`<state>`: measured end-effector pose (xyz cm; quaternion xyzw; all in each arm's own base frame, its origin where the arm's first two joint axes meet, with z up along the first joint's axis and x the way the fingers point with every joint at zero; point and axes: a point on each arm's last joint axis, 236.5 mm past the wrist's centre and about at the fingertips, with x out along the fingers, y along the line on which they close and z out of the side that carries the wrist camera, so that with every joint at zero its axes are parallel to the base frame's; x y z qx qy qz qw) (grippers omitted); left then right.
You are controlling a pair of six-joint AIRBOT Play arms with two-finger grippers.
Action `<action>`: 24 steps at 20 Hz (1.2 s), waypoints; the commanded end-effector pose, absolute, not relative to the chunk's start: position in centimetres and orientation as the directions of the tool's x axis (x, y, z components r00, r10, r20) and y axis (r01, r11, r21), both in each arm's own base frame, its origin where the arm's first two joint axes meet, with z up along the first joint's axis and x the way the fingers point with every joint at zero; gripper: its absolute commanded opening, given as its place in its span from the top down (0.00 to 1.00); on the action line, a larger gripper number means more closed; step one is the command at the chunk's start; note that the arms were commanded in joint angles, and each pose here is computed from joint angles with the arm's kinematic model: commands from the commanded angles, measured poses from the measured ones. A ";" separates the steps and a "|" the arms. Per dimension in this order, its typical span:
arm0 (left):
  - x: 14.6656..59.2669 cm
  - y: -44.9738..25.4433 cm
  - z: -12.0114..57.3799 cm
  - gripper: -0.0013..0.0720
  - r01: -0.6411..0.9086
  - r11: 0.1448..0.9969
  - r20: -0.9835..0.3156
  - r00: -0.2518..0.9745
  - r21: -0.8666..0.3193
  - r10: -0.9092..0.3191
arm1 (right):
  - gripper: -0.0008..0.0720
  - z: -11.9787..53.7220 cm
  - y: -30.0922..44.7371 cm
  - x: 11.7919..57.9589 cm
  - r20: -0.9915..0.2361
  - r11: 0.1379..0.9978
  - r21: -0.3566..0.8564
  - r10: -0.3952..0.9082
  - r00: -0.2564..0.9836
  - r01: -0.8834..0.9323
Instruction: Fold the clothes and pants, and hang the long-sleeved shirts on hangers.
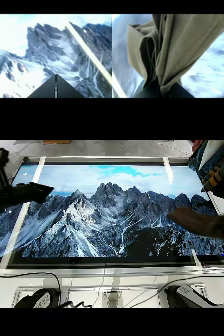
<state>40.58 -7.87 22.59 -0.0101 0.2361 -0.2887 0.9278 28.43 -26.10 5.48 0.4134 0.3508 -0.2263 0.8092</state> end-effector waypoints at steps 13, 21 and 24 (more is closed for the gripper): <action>39.8 -7.1 23.9 0.97 0.519 0.844 -0.414 0.745 -0.133 -0.523 | 0.30 2.6 -31.2 11.5 -0.924 0.050 0.315 -0.211 0.318 0.948; 39.8 -7.1 23.9 0.97 0.519 0.844 -0.414 0.745 -0.133 -0.523 | 0.97 3.1 -16.8 30.6 -0.899 0.784 0.288 0.023 0.438 0.549; 39.8 -7.1 23.9 0.97 0.519 0.844 -0.414 0.745 -0.133 -0.523 | 0.97 2.8 -4.5 34.1 -0.907 0.939 0.276 0.185 0.377 0.204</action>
